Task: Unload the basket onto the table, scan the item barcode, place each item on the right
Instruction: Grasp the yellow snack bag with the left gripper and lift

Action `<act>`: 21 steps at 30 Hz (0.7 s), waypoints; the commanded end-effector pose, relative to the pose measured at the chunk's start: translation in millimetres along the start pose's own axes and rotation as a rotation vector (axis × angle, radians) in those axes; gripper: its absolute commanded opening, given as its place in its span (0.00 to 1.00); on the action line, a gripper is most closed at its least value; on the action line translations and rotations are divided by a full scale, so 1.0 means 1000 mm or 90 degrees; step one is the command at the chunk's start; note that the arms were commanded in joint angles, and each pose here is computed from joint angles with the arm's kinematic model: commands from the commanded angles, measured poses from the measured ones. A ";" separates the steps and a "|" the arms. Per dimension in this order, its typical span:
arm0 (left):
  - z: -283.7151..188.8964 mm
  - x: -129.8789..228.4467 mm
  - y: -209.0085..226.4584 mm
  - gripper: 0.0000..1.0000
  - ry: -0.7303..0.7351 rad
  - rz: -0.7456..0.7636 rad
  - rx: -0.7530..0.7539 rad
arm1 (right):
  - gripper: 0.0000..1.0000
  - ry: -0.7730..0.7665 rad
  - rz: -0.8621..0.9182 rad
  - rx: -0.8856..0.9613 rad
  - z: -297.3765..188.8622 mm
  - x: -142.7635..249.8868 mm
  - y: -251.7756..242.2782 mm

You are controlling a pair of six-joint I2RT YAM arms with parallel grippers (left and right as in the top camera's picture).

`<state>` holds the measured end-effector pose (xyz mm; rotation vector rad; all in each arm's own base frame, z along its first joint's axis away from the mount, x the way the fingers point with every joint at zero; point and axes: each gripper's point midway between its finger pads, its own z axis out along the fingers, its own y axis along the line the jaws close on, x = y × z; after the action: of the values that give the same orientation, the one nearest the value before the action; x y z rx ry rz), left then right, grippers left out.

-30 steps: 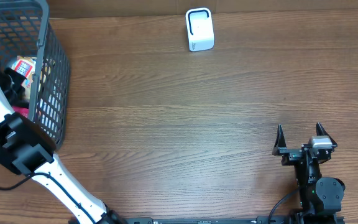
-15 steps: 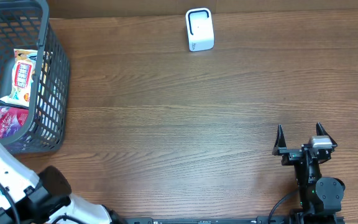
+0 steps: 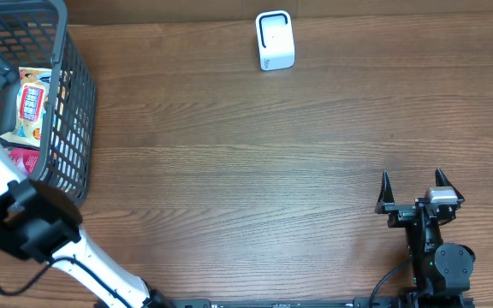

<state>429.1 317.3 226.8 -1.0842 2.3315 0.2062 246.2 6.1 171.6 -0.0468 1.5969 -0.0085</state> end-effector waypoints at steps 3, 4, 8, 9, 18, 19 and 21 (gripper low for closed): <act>0.073 0.023 -0.013 1.00 0.051 0.153 -0.040 | 1.00 -0.002 0.000 0.000 0.000 0.002 0.000; 0.083 0.027 -0.011 1.00 0.058 0.157 -0.054 | 1.00 -0.002 0.000 0.000 0.000 0.002 0.000; 0.118 0.040 -0.008 1.00 0.086 0.213 -0.065 | 1.00 -0.002 0.000 0.000 0.000 0.002 0.000; 0.131 0.045 -0.007 1.00 0.096 0.229 -0.065 | 1.00 -0.002 0.000 0.000 0.000 0.002 0.000; 0.186 0.074 0.001 0.99 0.140 0.251 -0.081 | 1.00 -0.002 0.000 0.000 0.000 0.002 0.000; 0.190 0.081 -0.003 0.97 0.152 0.250 -0.062 | 1.00 -0.002 0.000 0.000 0.000 0.002 0.000; 0.196 0.095 -0.010 0.89 0.179 0.248 -0.029 | 1.00 -0.002 0.000 0.000 0.000 0.002 0.000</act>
<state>473.8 332.9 52.8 -0.7404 2.6964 0.3856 246.2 6.0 171.7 -0.0465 1.5966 -0.0088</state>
